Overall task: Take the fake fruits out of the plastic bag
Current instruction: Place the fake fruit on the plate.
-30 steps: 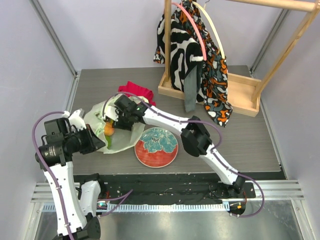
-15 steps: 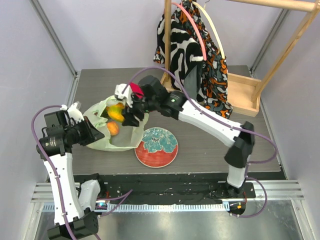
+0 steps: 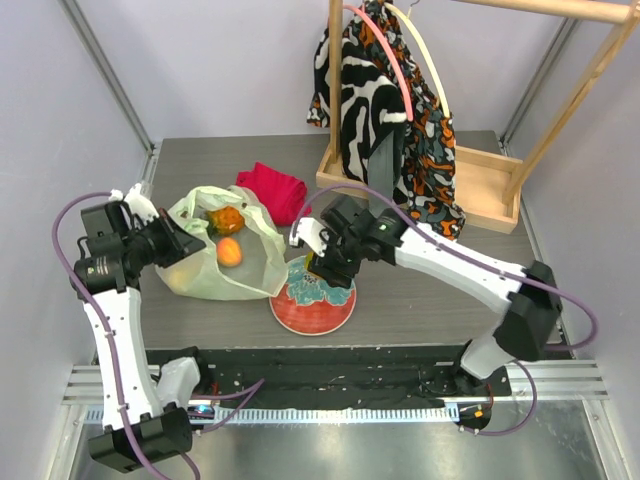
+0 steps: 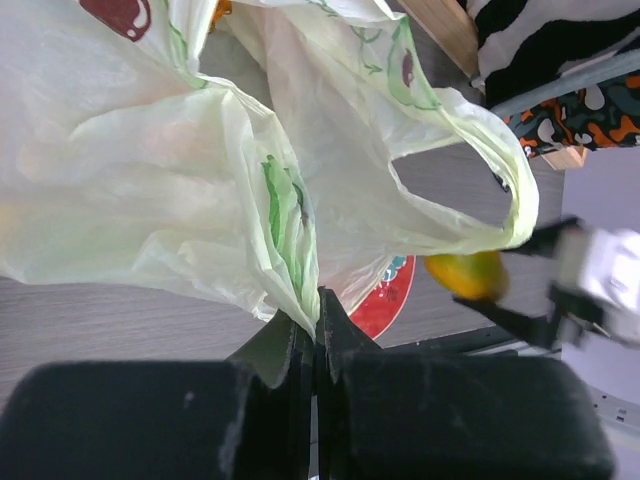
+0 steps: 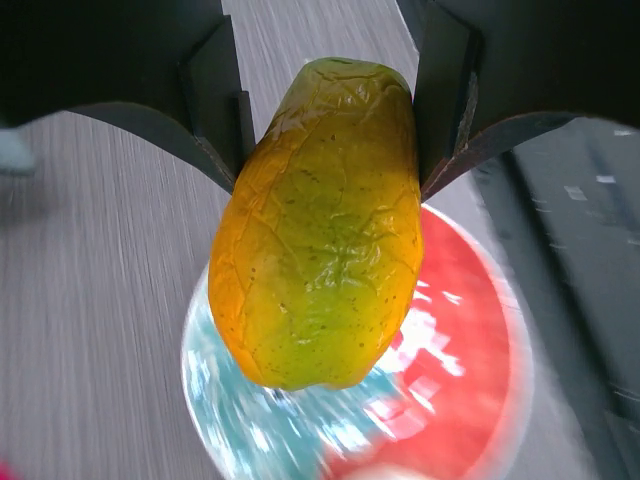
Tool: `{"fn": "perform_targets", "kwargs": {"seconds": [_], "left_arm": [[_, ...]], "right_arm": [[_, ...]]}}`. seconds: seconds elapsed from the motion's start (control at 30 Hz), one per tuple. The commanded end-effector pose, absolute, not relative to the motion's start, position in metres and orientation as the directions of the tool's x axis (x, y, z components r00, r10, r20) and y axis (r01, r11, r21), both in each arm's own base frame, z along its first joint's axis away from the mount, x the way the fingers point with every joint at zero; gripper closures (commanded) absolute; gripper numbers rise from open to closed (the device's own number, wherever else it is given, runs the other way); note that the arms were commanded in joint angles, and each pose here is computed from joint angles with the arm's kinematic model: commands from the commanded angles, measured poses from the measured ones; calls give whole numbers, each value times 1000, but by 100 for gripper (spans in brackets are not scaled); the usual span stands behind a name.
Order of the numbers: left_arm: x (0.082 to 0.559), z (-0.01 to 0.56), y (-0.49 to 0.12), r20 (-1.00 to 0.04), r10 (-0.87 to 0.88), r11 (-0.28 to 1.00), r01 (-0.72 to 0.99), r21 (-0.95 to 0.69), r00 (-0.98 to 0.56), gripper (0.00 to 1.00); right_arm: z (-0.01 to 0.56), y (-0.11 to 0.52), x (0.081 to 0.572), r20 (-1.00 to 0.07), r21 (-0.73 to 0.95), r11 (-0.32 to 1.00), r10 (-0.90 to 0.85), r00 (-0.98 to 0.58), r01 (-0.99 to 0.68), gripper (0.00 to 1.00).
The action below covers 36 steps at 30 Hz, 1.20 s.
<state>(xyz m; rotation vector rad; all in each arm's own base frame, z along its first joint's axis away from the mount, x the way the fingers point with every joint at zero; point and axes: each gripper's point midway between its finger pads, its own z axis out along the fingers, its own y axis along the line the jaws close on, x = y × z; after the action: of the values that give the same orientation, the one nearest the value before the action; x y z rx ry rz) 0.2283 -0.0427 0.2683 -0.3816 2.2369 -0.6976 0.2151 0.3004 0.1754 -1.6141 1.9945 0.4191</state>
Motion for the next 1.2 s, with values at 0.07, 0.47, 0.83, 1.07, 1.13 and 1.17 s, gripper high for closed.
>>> {"fn": "perform_targets", "kwargs": {"seconds": [0.07,0.47,0.83,1.07,1.13,1.17], "left_arm": [[216,295,-45,-669,-393,845,39,-533,-631,100],[193,273,20,-747,-6,999,34,-38,-665,100],[177,260,28,-665,54,998,56,18,-745,100],[171,279,-5,-725,72,980,186,-78,-685,100],[167,286,-16,-736,69,969,220,-110,-674,100],[165,294,-18,-748,70,967,230,-112,-660,100]], "right_arm": [[100,281,282,-400,-257,299,-898,-181,-919,79],[76,324,293,-468,-189,255,-872,-141,-948,67],[183,333,245,-640,-92,168,-765,-71,-981,0],[372,400,232,-929,-119,156,-365,55,-981,5],[378,427,230,-950,-92,130,-308,48,-987,12],[380,436,227,-955,-88,104,-290,55,-991,15]]}}
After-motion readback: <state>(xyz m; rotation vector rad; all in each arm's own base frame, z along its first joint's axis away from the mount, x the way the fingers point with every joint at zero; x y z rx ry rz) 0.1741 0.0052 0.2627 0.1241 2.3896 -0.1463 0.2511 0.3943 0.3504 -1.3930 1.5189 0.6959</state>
